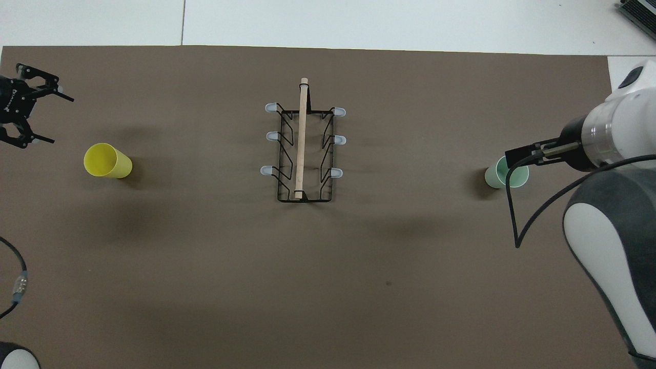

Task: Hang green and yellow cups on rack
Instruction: 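Grasp the yellow cup with the left gripper while the right gripper grasps the green cup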

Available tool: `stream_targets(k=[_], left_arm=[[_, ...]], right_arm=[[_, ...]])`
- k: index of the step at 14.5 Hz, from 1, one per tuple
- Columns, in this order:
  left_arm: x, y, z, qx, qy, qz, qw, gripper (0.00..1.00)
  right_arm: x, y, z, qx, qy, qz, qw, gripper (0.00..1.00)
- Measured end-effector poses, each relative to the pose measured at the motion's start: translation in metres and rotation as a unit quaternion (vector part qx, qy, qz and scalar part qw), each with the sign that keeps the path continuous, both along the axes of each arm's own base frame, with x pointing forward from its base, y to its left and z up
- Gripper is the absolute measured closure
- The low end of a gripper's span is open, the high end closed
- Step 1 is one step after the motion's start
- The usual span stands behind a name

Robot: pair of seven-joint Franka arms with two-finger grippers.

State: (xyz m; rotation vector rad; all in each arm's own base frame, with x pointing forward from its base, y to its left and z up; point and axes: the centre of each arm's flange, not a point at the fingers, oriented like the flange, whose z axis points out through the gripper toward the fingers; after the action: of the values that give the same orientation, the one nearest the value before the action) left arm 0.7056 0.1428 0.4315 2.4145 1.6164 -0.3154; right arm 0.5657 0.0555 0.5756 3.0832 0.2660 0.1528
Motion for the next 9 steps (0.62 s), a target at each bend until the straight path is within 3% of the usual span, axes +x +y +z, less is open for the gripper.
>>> stream_targets(k=[3, 9], left_arm=[[0.002, 0.029, -0.022, -0.021, 0.013, 0.073, 0.997, 0.0], [-0.007, 0.052, -0.06, -0.065, 0.006, 0.177, 0.982, 0.0]], right_arm=[[-0.003, -0.003, -0.013, -0.026, 0.016, 0.031, 0.999, 0.0], [-0.007, 0.008, -0.056, -0.065, 0.056, 0.087, 0.992, 0.0]])
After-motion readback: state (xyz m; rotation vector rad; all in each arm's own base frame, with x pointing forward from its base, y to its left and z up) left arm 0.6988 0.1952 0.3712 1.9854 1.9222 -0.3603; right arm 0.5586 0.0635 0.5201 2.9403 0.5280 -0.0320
